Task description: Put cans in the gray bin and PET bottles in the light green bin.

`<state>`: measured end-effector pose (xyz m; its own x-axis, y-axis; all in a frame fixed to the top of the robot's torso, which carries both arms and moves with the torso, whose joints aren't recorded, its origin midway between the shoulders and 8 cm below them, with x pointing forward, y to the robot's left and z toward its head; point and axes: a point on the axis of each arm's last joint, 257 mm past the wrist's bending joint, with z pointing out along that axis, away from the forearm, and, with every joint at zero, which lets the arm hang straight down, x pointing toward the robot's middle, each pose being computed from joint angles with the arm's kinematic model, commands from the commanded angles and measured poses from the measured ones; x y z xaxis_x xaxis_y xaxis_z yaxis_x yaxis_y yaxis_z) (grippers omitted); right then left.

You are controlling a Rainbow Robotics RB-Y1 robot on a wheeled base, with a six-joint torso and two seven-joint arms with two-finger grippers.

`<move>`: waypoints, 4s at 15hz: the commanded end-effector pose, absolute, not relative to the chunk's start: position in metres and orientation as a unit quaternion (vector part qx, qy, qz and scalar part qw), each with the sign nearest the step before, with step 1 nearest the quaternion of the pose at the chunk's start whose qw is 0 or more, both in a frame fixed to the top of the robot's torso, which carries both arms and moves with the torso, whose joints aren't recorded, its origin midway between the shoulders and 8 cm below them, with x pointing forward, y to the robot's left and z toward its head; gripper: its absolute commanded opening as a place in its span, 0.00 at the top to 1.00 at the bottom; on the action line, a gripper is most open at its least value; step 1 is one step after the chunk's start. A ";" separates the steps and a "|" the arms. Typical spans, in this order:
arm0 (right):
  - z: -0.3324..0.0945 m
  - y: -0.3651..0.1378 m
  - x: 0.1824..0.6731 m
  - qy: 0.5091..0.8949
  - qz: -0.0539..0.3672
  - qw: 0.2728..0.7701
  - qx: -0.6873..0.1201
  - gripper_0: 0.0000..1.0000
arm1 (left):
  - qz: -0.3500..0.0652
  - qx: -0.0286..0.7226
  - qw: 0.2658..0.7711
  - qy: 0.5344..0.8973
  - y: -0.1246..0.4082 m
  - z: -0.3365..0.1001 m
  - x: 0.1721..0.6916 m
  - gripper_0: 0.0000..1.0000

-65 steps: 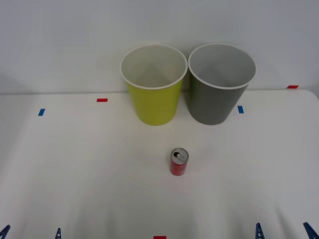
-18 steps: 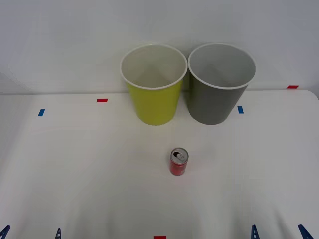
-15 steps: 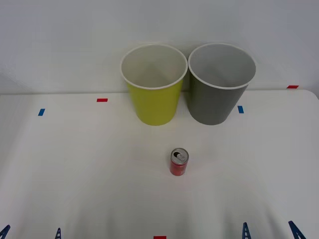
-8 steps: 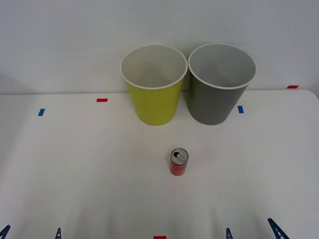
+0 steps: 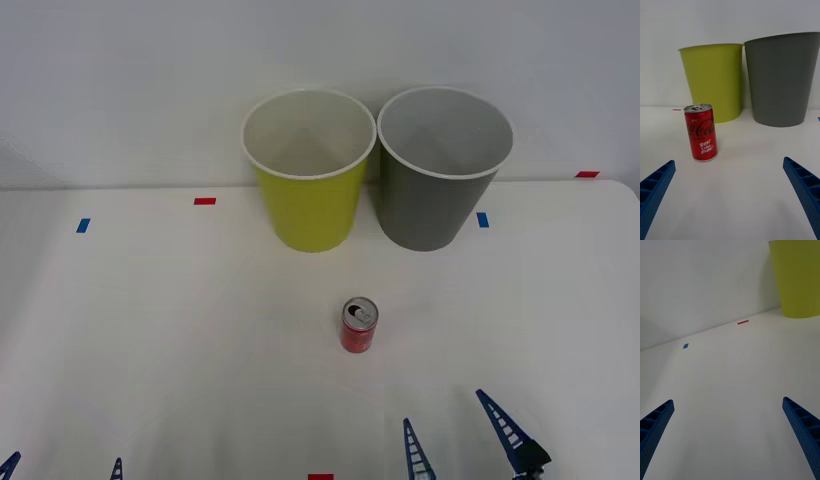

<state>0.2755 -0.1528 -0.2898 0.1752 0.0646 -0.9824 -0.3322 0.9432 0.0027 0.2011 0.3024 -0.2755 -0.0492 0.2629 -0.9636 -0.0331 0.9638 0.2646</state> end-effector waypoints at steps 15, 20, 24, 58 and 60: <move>-0.277 -0.062 0.391 0.622 0.147 0.761 -0.114 0.00 | 0.108 0.080 0.685 0.716 0.302 -0.275 0.201 0.00; -0.274 -0.056 0.411 0.630 0.143 0.754 -0.120 0.00 | 0.108 0.080 0.685 0.716 0.302 -0.275 0.201 0.00; -0.272 -0.054 0.418 0.634 0.147 0.751 -0.112 0.85 | 0.108 0.080 0.685 0.716 0.302 -0.275 0.201 0.00; -0.024 -0.173 0.430 0.737 0.062 0.663 -0.117 1.00 | 0.108 0.080 0.685 0.716 0.302 -0.275 0.201 0.00; -0.001 -0.173 0.434 0.720 0.070 0.680 -0.119 1.00 | 0.108 0.080 0.685 0.716 0.302 -0.275 0.201 0.00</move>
<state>0.4325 -0.1731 -0.0140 -0.0720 -0.0883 -0.9935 -0.2579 0.9638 -0.0669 0.2011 0.3024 -0.2754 -0.0492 0.2629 -0.9636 -0.0332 0.9638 0.2646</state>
